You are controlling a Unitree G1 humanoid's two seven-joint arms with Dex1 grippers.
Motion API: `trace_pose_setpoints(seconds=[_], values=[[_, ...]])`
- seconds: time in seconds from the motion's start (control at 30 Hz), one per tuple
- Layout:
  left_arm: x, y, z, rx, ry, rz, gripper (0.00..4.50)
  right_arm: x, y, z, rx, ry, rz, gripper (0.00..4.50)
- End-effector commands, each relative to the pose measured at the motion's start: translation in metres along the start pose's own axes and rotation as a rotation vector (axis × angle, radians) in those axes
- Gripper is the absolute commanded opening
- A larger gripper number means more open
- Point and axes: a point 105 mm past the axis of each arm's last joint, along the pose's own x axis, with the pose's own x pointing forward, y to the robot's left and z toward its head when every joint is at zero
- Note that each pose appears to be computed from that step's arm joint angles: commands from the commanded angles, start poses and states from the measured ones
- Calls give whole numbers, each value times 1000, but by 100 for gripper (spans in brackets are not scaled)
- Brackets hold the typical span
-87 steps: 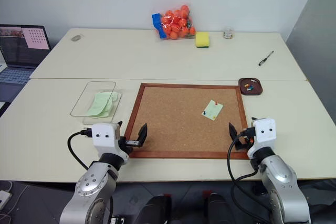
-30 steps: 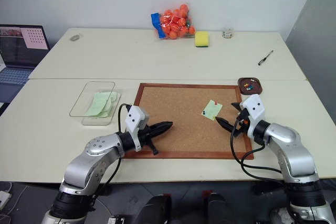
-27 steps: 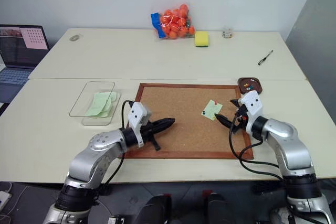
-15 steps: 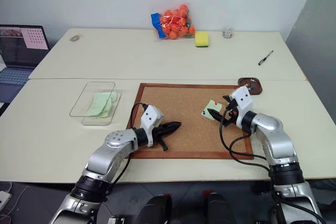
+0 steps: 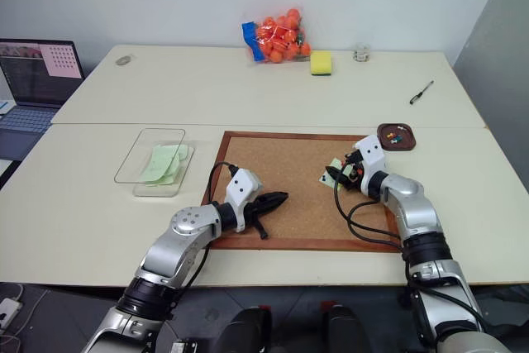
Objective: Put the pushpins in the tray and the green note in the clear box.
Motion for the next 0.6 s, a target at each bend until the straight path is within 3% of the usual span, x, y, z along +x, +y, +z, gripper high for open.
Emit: trace_pose_setpoints(seconds=[0.03,0.43,0.6], values=[[0,-9,-17,-42,50,-10,0,0,-6,15,-23,-51,-14,266],[-6,-4,-19,-35,64,4,0,1,-4,16,-35,-68,-8,16],[-6,-4,-19,-35,68,3,0,1,0,15,-44,-73,1,5]])
